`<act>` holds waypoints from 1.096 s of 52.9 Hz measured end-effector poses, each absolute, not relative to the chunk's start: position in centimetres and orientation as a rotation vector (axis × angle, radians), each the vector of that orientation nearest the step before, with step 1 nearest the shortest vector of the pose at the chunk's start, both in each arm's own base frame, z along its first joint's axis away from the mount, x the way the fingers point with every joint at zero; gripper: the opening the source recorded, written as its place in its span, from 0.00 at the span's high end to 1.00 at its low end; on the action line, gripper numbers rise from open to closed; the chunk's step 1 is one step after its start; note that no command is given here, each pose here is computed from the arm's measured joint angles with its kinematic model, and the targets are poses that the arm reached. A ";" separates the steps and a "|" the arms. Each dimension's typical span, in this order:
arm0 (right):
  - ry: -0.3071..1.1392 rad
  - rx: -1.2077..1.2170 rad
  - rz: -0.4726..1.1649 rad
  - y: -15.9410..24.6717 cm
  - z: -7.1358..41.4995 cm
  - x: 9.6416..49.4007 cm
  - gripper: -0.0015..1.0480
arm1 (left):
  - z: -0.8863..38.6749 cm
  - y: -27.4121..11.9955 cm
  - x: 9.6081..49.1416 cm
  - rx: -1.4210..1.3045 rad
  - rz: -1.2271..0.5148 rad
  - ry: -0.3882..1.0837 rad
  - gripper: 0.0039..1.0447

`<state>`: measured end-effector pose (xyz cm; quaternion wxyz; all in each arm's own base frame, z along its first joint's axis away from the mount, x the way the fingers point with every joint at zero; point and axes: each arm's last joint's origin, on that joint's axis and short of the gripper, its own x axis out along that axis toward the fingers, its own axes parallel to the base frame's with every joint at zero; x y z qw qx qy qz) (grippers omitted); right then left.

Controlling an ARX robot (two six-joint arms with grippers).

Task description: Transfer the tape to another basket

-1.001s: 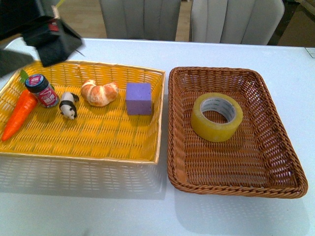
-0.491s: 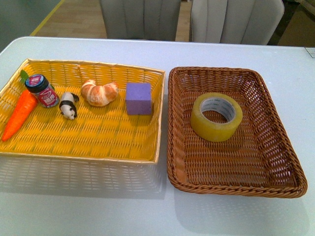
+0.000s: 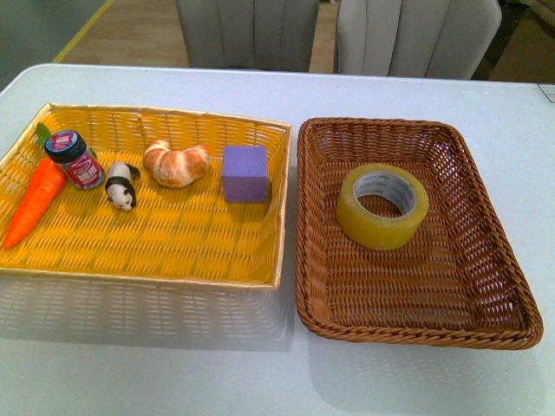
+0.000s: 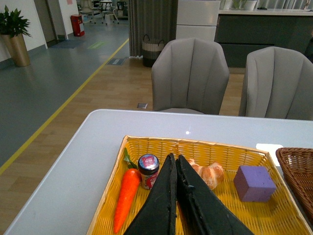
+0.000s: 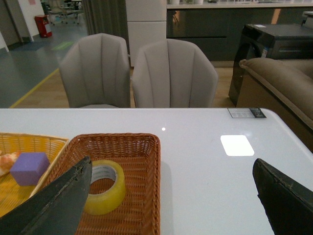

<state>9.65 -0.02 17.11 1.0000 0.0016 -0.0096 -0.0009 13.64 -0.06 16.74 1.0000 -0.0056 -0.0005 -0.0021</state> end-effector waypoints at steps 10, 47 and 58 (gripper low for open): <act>-0.019 0.003 -0.002 0.0 17.1 9.7 0.09 | 17.0 -0.1 12.7 -0.011 -0.004 -0.010 0.99; -0.019 0.003 -0.002 0.0 17.1 9.7 0.09 | 17.1 0.0 11.0 -0.011 -0.004 -0.016 0.99; -0.019 0.003 -0.002 0.0 17.1 9.7 0.09 | 16.6 0.0 10.0 -0.010 -0.003 0.018 0.99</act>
